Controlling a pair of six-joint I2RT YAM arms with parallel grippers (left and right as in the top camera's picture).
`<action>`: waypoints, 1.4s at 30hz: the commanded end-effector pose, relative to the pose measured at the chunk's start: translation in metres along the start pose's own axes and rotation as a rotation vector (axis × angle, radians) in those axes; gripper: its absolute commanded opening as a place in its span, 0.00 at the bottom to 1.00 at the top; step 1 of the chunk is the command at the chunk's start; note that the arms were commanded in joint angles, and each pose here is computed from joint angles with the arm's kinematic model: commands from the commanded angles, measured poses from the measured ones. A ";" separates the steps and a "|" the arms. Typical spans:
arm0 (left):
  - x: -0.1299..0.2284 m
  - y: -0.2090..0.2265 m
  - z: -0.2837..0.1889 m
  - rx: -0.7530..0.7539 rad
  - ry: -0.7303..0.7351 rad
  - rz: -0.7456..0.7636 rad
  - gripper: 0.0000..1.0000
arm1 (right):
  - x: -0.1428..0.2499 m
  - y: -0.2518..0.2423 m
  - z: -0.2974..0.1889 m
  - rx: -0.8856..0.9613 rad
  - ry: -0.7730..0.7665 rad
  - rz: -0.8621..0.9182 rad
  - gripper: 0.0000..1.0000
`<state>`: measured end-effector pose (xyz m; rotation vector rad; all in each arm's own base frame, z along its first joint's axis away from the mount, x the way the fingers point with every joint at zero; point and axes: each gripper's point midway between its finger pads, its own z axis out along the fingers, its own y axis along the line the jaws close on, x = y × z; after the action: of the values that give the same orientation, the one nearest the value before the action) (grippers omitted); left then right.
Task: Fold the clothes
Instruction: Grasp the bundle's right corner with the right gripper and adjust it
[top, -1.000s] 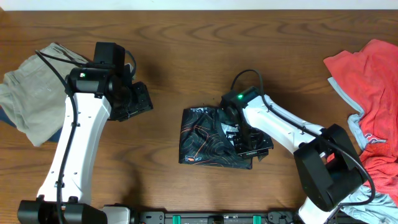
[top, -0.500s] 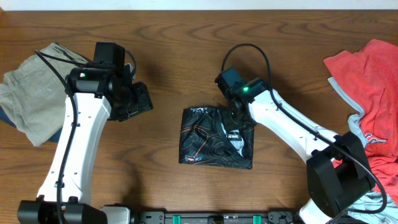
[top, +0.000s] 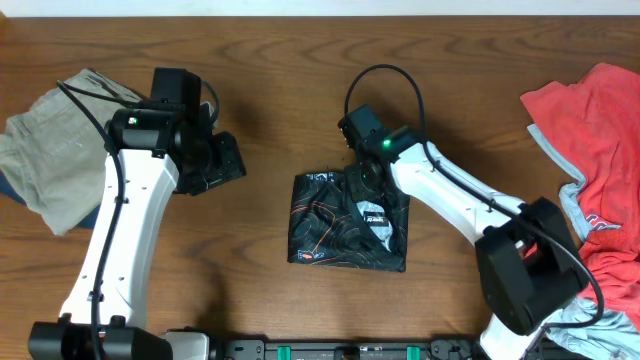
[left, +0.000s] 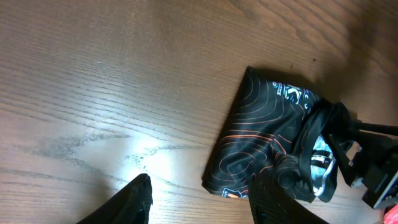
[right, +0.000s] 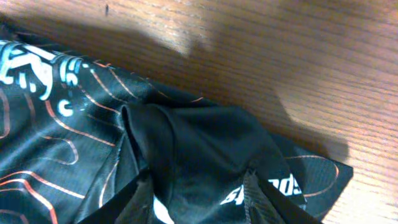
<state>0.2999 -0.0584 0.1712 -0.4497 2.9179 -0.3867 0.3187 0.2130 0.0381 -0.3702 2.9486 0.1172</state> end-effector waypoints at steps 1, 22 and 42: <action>-0.001 0.002 -0.001 -0.009 -0.005 0.017 0.52 | 0.005 -0.003 0.012 0.028 0.028 -0.020 0.30; -0.001 0.002 -0.001 -0.009 -0.006 0.017 0.52 | 0.053 -0.107 -0.014 0.373 0.208 0.344 0.13; 0.004 -0.004 0.004 0.035 0.022 0.077 0.74 | 0.105 -0.116 -0.040 0.279 0.485 0.306 0.33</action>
<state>0.3001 -0.0596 0.1714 -0.3981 2.9206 -0.3928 0.2466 0.0667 0.0446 0.1920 3.3760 -0.4759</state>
